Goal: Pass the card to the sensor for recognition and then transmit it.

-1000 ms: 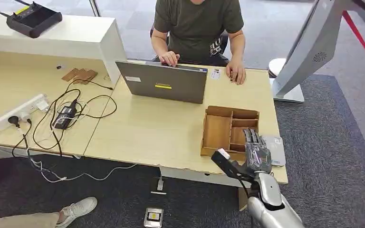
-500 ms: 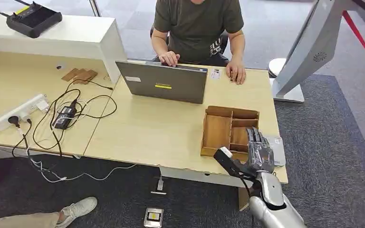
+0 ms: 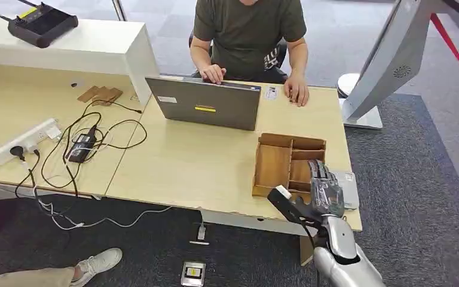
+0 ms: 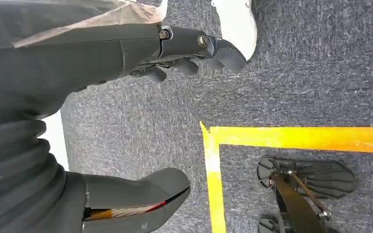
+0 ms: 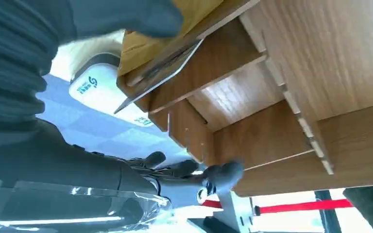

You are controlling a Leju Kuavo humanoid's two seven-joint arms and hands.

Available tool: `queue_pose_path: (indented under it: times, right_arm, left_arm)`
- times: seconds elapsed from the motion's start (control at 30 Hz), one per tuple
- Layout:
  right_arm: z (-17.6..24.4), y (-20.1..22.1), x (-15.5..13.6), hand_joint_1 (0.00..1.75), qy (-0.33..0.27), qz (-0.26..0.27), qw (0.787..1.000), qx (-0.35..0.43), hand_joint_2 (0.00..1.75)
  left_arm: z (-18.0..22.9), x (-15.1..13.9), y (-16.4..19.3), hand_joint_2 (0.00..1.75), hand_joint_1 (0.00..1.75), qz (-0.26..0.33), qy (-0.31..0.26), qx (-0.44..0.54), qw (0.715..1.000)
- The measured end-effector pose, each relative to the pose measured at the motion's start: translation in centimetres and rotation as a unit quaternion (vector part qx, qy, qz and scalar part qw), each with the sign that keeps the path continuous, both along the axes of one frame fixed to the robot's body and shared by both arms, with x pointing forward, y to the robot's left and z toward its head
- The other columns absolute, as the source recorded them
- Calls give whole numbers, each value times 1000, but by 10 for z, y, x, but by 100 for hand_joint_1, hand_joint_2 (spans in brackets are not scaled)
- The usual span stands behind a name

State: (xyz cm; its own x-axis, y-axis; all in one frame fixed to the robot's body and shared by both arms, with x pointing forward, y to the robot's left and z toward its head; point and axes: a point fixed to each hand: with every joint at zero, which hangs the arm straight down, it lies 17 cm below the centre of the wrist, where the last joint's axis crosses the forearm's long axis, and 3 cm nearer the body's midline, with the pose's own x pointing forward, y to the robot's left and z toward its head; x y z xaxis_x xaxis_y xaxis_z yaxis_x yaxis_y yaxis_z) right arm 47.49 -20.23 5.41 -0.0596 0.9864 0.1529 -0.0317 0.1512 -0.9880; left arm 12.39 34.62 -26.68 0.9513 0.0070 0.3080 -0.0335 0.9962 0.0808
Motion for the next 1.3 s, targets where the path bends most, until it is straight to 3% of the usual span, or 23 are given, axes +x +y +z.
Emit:
queue_pose_path:
  times: [0.2, 0.27, 0.83, 0.93, 1.1, 1.3]
  right_arm:
    - [6, 7, 0, 164, -10, 10, 1000, -1, 175]
    - [8, 10, -2, 157, -15, 15, 1000, -2, 175]
    - [15, 18, -11, 161, -20, 24, 999, 17, 175]
    - [15, 19, -12, 171, -20, 25, 999, 18, 175]
    - [16, 19, -11, 169, -22, 27, 999, 21, 175]
    - [44, 20, -6, 175, -55, 29, 997, 35, 175]
  left_arm:
    - [0, 1, 0, 175, 0, 3, -2, -1, 1000]
    - [0, 1, 0, 175, 0, 4, -3, -1, 1000]
    - [1, 3, 0, 175, 0, 3, -9, -2, 1000]
    - [1, 3, 0, 175, 0, 3, -9, -2, 1000]
    - [1, 3, -1, 175, 0, 3, -9, -3, 1000]
    - [1, 3, -1, 175, 0, 6, -9, -4, 1000]
